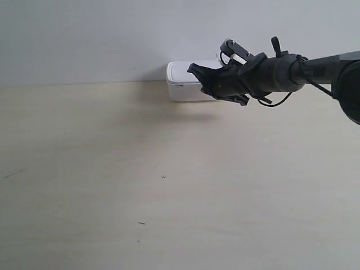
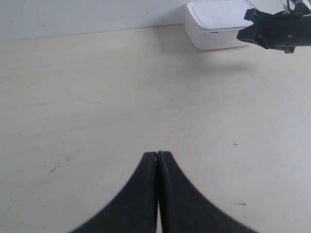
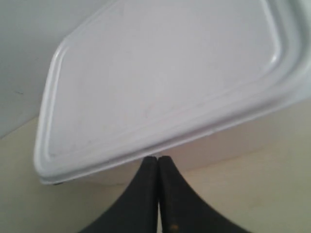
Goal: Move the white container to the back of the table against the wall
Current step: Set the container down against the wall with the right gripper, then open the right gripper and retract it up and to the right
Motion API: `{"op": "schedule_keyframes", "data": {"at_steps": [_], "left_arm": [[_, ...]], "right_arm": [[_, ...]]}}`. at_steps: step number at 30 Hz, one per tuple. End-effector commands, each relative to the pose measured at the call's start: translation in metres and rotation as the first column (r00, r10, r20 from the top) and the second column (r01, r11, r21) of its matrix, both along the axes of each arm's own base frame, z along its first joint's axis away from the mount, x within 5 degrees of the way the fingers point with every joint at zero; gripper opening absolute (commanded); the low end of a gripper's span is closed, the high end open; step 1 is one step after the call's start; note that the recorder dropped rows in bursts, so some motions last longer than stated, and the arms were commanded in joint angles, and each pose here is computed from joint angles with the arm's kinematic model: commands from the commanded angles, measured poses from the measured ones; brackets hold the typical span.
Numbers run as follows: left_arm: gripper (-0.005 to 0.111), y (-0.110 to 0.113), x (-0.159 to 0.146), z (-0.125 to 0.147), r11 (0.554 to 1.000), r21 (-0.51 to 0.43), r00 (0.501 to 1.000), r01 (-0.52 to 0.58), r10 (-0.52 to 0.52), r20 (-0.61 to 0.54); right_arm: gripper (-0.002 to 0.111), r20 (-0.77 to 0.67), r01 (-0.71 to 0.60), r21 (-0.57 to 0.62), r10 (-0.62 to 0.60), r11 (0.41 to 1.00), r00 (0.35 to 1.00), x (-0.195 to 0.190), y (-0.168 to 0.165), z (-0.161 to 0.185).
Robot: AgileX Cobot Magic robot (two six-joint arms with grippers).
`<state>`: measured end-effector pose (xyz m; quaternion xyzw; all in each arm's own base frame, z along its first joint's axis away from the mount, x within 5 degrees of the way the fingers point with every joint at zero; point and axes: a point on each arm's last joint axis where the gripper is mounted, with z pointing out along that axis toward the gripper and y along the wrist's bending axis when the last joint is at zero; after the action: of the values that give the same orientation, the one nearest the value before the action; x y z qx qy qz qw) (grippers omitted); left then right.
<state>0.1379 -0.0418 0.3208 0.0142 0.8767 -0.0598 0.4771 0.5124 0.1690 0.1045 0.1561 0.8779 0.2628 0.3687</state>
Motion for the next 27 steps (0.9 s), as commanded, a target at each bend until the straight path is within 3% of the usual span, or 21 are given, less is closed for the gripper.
{"op": "schedule_keyframes", "data": {"at_steps": [1,7,13,20,27], "left_arm": [[0.000,0.005,-0.006,0.001,1.000,-0.002,1.000,-0.023,0.023,0.007],[0.000,0.017,-0.026,0.012,0.994,-0.080,0.994,-0.071,0.077,0.072],[0.000,0.041,-0.059,0.015,0.974,-0.131,0.980,-0.184,0.192,0.057],[0.000,0.064,-0.100,0.012,0.939,-0.264,0.958,-0.221,0.260,0.123],[0.000,0.073,-0.123,-0.011,0.902,-0.364,0.948,-0.233,0.294,0.122]], "right_arm": [[0.000,-0.015,-0.009,0.010,0.009,1.000,1.000,-0.013,-0.004,0.019],[0.000,-0.069,-0.018,0.001,0.018,1.000,0.997,-0.042,-0.009,0.028],[0.000,-0.072,0.020,-0.026,-0.022,0.999,0.997,-0.072,-0.023,0.045],[0.000,0.092,0.176,-0.090,-0.168,0.980,0.981,-0.116,-0.055,0.091],[0.000,0.231,0.155,-0.160,-0.115,0.975,0.966,-0.158,-0.071,0.141]]}}
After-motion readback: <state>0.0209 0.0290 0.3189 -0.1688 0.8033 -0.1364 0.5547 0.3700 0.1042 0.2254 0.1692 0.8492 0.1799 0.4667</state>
